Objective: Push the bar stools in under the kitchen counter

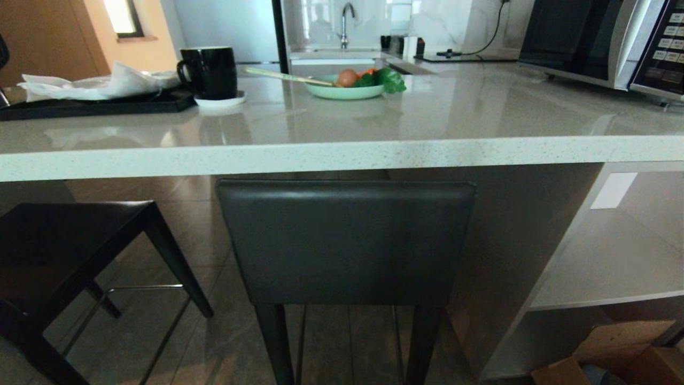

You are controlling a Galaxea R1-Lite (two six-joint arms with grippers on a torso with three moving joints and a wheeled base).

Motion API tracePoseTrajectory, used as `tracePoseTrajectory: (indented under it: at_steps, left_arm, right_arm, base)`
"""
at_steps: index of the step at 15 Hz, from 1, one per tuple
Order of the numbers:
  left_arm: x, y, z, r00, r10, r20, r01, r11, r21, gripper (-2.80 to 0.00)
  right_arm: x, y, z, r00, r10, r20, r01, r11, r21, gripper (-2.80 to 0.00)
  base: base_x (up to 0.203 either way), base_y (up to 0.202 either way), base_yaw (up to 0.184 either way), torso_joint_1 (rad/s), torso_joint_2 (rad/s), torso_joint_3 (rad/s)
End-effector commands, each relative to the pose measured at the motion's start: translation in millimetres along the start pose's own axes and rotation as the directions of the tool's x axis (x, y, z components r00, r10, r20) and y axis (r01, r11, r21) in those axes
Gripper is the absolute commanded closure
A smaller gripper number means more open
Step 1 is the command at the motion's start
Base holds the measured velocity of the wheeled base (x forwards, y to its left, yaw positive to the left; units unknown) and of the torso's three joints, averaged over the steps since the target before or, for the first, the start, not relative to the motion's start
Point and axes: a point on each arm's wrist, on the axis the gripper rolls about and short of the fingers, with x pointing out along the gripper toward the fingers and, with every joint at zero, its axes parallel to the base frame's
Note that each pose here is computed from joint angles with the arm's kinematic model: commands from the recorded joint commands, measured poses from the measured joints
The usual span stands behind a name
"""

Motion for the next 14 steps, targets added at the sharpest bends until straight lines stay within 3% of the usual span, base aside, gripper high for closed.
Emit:
tracePoseTrajectory:
  at_steps: [1,3,6,7,14]
  left_arm:
    - [0.4,-0.1,-0.3,1.000,-0.006,0.000,0.006,1.000,0.020,0.00]
    - [0.6,-0.2,-1.1,1.000,-0.001,-0.007,0.001,0.999,-0.040,0.00]
    - [0.5,0.7,-1.6,0.999,0.042,-0.019,-0.044,0.989,-0.144,0.00]
    - [0.5,1.2,-1.6,0.998,0.061,-0.021,-0.063,0.984,-0.166,0.00]
    - [0.5,1.3,-1.6,0.998,0.065,-0.022,-0.068,0.982,-0.177,0.00]
  right_arm:
    - [0.0,0.0,0.1,1.000,0.001,0.000,-0.001,1.000,0.002,0.00]
    - [0.1,-0.1,-0.2,1.000,-0.001,0.001,0.001,1.000,0.017,0.00]
    - [0.2,-1.3,-0.1,0.999,-0.053,-0.001,0.053,0.990,0.129,0.00]
    - [0.3,-1.3,0.0,0.998,-0.056,0.000,0.056,0.990,0.132,0.00]
    - [0.1,-1.3,0.5,0.999,-0.054,0.002,0.053,0.991,0.126,0.00]
  base:
    - [0.000,0.000,0.000,0.000,0.00,0.000]
    - [0.000,0.000,0.000,0.000,0.00,0.000]
    - [0.000,0.000,0.000,0.000,0.00,0.000]
    - [0.000,0.000,0.000,0.000,0.00,0.000]
    - [0.000,0.000,0.000,0.000,0.00,0.000]
